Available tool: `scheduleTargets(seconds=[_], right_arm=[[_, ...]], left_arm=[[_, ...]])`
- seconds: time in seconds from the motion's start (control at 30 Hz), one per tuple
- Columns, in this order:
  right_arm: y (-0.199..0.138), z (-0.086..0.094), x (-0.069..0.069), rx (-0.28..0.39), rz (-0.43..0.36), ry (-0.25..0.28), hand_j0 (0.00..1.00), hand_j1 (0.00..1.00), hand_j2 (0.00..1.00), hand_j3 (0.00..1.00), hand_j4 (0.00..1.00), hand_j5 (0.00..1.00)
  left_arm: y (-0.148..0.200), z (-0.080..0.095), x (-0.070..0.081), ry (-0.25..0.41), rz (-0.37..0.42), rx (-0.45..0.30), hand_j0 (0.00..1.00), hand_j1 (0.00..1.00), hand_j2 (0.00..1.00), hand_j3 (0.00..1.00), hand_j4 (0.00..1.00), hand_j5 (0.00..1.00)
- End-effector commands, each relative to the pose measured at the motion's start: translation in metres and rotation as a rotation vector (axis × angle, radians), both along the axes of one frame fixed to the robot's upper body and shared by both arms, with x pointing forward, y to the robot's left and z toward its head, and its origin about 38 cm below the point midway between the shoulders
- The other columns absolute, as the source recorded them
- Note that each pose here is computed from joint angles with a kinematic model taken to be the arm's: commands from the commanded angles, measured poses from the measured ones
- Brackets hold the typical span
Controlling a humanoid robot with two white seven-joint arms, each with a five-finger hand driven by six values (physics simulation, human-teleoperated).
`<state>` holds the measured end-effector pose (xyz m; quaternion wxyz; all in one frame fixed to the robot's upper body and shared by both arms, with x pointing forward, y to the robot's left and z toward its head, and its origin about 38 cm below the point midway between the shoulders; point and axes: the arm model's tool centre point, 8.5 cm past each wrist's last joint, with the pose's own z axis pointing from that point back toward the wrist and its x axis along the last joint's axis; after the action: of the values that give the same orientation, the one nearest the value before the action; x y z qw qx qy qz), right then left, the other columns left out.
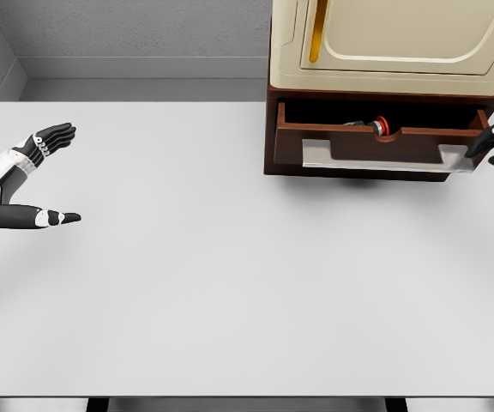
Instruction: Put the switch into the drawer with left arm, and close the drawer with right arm
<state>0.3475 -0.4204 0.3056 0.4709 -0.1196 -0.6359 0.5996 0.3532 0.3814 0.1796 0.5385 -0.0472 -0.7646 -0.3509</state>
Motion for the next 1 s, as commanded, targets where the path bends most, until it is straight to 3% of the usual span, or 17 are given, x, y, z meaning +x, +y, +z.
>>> scheduleTargets(seconds=[0.0,0.1,0.33,0.43,0.6,0.97], right_arm=[[-0.002,-0.007,-0.003,-0.023,0.003,0.016,0.51,0.51,0.51,0.51,0.51,0.51],[-0.009,-0.018,-0.006,-0.045,-0.008,0.045,0.52,0.52,0.52,0.52,0.52,0.52],[-0.024,-0.019,-0.003,-0.1,-0.033,0.033,0.53,0.53,0.53,0.53,0.53,0.53],[-0.02,-0.019,-0.004,-0.096,-0.019,0.034,0.53,0.53,0.53,0.53,0.53,0.53],[0.017,-0.023,-0.017,-0.075,0.098,0.047,0.53,0.53,0.53,0.53,0.53,0.53],[0.02,-0.012,-0.012,-0.053,0.095,0.015,0.53,0.53,0.53,0.53,0.53,0.53]], left_arm=[[0.0,0.0,0.0,0.0,0.0,-0.007,1.0,1.0,1.0,1.0,1.0,1.0],[0.0,0.0,0.0,0.0,0.0,-0.007,1.0,1.0,1.0,1.0,1.0,1.0],[0.0,0.0,0.0,0.0,0.0,-0.007,1.0,1.0,1.0,1.0,1.0,1.0],[0.002,0.001,0.0,-0.002,0.004,-0.007,1.0,1.0,1.0,1.0,1.0,1.0],[0.001,0.001,0.0,-0.001,0.004,-0.002,1.0,1.0,1.0,1.0,1.0,1.0],[0.0,0.0,0.0,-0.007,0.012,-0.016,1.0,1.0,1.0,1.0,1.0,1.0]])
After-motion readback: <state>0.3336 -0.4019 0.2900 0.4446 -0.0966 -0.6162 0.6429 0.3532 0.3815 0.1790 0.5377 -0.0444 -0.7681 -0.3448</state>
